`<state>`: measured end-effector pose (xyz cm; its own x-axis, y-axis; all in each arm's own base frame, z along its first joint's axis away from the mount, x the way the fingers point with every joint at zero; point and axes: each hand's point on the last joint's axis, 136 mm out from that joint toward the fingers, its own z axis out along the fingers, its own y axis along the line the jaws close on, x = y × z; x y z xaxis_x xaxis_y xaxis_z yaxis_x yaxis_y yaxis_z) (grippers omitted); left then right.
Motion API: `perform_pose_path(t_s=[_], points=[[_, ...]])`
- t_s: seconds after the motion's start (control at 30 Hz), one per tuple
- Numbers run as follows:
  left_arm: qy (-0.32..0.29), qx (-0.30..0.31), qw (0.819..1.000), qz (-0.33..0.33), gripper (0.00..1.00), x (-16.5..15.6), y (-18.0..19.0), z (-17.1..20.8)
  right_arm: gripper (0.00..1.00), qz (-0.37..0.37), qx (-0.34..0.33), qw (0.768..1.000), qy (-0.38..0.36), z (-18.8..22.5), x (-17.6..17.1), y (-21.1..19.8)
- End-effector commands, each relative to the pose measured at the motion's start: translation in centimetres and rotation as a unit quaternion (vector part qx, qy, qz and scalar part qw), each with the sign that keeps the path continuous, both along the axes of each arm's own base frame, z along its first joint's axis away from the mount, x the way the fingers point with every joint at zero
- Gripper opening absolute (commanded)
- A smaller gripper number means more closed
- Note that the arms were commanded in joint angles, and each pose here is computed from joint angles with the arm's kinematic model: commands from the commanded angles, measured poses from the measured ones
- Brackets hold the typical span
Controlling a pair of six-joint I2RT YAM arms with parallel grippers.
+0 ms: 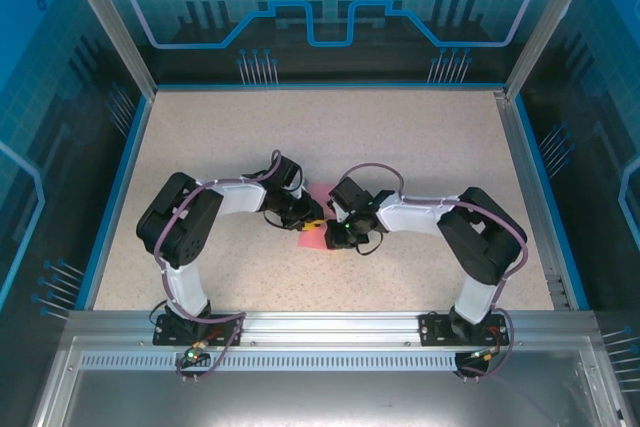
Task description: Fold a paper plane with a square sheet of paper (pick it up from the middle)
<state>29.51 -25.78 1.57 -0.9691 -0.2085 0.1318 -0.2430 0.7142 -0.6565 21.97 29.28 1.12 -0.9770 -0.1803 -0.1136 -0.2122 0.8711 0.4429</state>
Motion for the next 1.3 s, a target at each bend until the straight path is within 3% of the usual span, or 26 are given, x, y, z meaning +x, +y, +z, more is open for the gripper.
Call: perform_pose_path(t_s=[0.0, 0.2, 0.33, 0.53, 0.77, 1.07, 1.27], points=[[0.039, 0.057, 0.997, 0.020, 0.24, -1.0, 1.6, -2.8, 0.10, 0.018, -0.063, 0.996, 0.065, -1.8, -4.4, -3.5], [0.035, 0.052, 0.998, 0.018, 0.24, -0.8, 1.5, -2.5, 0.10, 0.021, -0.052, 0.998, 0.025, 0.2, -3.2, -3.5], [0.036, 0.051, 0.998, 0.019, 0.24, -0.9, 1.5, -2.5, 0.10, 0.015, -0.011, 1.000, -0.018, 2.6, -0.6, -1.1], [0.036, 0.048, 0.998, 0.019, 0.24, -0.9, 1.4, -2.4, 0.10, 0.020, 0.006, 1.000, -0.014, 2.0, 0.6, 1.3], [0.031, 0.036, 0.999, 0.015, 0.24, -0.6, 0.9, -1.8, 0.10, 0.011, -0.016, 1.000, -0.012, 1.1, 1.1, 1.0], [-0.034, -0.023, 0.999, 0.011, 0.30, 1.6, -0.9, 3.4, 0.10, 0.008, -0.036, 0.999, 0.000, 0.0, 0.5, 0.2], [-0.035, -0.043, 0.998, 0.011, 0.30, 1.2, -1.1, 3.7, 0.10, 0.005, -0.040, 0.999, 0.004, -0.4, 0.3, 0.0]])
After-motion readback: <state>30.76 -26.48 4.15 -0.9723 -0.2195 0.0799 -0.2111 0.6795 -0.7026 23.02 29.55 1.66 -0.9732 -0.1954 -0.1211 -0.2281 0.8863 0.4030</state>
